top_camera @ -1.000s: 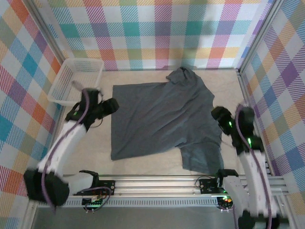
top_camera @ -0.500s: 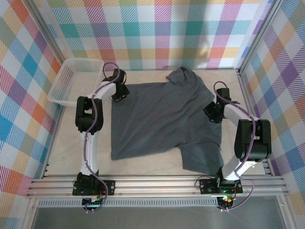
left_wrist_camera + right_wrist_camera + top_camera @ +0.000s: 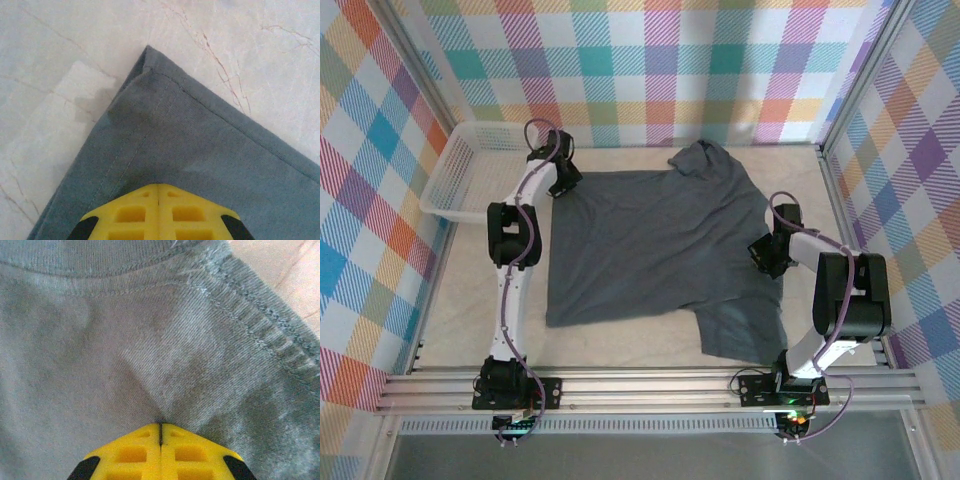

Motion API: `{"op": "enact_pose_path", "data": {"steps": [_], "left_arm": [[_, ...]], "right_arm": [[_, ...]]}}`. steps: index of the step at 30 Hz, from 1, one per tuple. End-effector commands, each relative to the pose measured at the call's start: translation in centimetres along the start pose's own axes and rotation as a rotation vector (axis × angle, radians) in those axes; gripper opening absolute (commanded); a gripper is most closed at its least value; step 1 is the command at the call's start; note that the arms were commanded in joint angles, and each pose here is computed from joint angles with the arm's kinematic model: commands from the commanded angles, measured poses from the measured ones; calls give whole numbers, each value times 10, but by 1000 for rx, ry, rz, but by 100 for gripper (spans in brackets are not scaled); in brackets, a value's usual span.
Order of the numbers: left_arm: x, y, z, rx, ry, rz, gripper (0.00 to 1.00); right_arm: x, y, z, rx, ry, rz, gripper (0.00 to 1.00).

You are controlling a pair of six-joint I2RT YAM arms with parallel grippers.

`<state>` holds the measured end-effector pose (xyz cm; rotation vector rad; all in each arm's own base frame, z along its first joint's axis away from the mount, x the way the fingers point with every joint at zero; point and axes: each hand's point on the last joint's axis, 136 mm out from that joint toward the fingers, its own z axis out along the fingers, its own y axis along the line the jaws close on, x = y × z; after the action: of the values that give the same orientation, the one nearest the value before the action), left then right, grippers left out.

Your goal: Fold the inside-out t-shirt

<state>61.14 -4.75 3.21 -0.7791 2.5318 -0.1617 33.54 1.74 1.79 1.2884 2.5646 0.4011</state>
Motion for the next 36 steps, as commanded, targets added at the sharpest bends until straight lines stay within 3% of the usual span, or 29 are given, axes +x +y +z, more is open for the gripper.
{"op": "enact_pose_path", "data": {"steps": [1, 3, 4, 7, 9, 13, 16, 18, 22, 26, 29, 31, 36], "left_arm": [[-15, -11, -20, 68, -20, 57, 13], [-31, -27, -55, 135, -63, 64, 24], [-37, -37, -78, 185, -84, 63, 27], [-40, -57, -147, 312, -146, 43, 35], [-31, -62, -186, 393, -179, 17, 39], [18, -43, -231, 482, -148, -50, 43], [64, -14, -247, 445, -144, -32, 43], [93, 10, -253, 382, -127, -1, 43], [133, 54, -275, 265, -134, 92, 43], [155, 85, -281, 235, -142, 114, 43], [171, 102, -277, 201, -116, 121, 43], [183, 116, -272, 161, -81, 126, 43], [230, 157, -260, 41, 79, 78, 42]], "right_arm": [[4, 5, -24, 3, 22, -50, 1], [-4, 2, -46, 8, -42, -65, 20], [-8, -5, -58, 20, -85, -63, 23], [-13, -46, -76, 79, -177, 21, 26], [-6, -74, -73, 65, -163, 120, 26], [12, -108, -64, 67, -121, 164, 27], [24, -111, -57, 48, -75, 98, 42], [34, -110, -51, 33, -25, 70, 46], [42, -110, -42, 3, 11, 57, 45], [36, -103, -38, -27, -1, 75, 39], [25, -102, -37, -14, -39, 61, 20], [21, -100, -38, -9, -48, 41, 1], [22, -109, -59, 12, -110, 98, 0]]}}
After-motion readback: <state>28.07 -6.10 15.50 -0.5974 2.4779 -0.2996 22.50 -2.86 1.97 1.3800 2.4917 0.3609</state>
